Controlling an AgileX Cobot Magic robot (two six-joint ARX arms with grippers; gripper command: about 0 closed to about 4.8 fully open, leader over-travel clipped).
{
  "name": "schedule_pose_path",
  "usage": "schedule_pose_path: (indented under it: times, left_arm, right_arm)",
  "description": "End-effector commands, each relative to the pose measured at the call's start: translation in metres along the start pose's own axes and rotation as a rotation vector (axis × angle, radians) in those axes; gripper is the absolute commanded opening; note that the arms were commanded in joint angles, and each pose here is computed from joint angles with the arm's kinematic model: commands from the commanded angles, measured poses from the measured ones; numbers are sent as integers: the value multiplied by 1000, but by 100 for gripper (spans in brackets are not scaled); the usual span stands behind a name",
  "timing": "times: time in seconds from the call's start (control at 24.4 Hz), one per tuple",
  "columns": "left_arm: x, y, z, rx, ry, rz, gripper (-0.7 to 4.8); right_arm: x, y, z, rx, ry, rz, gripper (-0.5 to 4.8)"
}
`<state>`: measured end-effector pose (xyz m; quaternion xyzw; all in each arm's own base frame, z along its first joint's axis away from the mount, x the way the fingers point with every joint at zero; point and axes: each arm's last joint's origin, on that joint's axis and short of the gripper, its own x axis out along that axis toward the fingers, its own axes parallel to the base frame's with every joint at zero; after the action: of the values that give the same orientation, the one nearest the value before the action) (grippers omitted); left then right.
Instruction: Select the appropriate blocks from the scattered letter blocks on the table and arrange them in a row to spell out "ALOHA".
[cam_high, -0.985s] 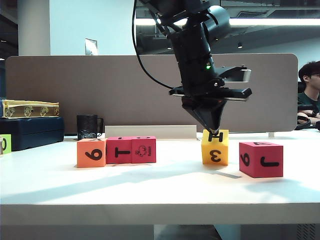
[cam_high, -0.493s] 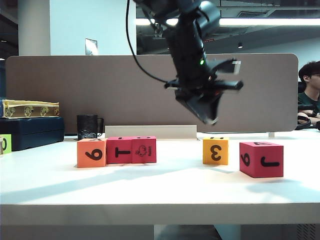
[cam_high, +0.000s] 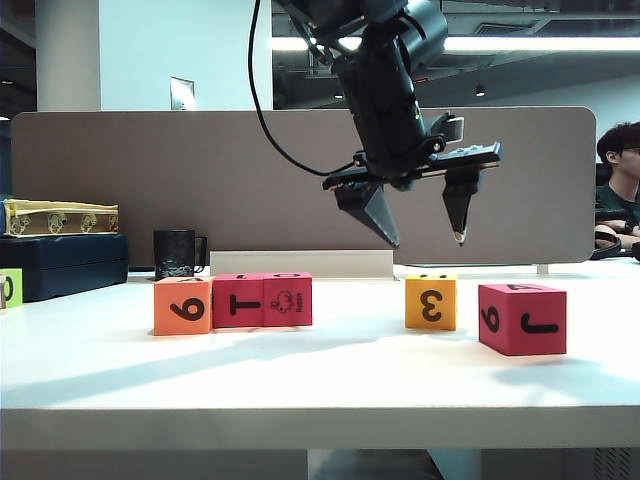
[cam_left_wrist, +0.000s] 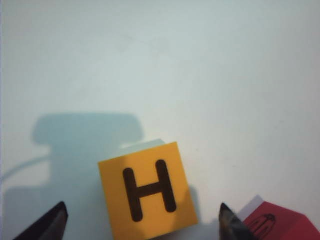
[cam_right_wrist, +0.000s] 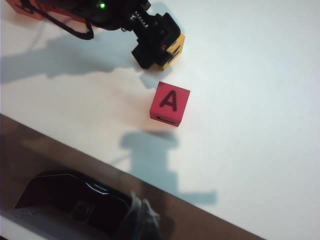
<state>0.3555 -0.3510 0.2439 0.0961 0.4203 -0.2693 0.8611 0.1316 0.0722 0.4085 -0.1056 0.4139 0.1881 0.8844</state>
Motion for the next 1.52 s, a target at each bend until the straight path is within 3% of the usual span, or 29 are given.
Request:
schedule_pose_path:
  times: [0.04, 0.66, 0.86, 1.15, 1.4, 1.52]
  left_arm:
    - [1, -4, 0, -45, 1, -24, 374]
    - [30, -11, -17, -43, 78, -33, 374]
    - [26, -11, -15, -16, 80, -38, 374]
    - [2, -21, 6, 13, 5, -58, 374]
    - [4, -16, 5, 9, 19, -10, 378]
    - [4, -11, 4, 3, 31, 5, 441]
  right_arm:
    - [-1, 0, 1, 5, -18, 2, -6]
    - [-1, 0, 1, 4, -13, 1, -7]
    - [-1, 0, 1, 4, -13, 1, -7]
    - [-1, 0, 1, 5, -17, 2, -7]
    - [-1, 0, 1, 5, -16, 1, -7]
    - [-1, 0, 1, 5, -14, 1, -7]
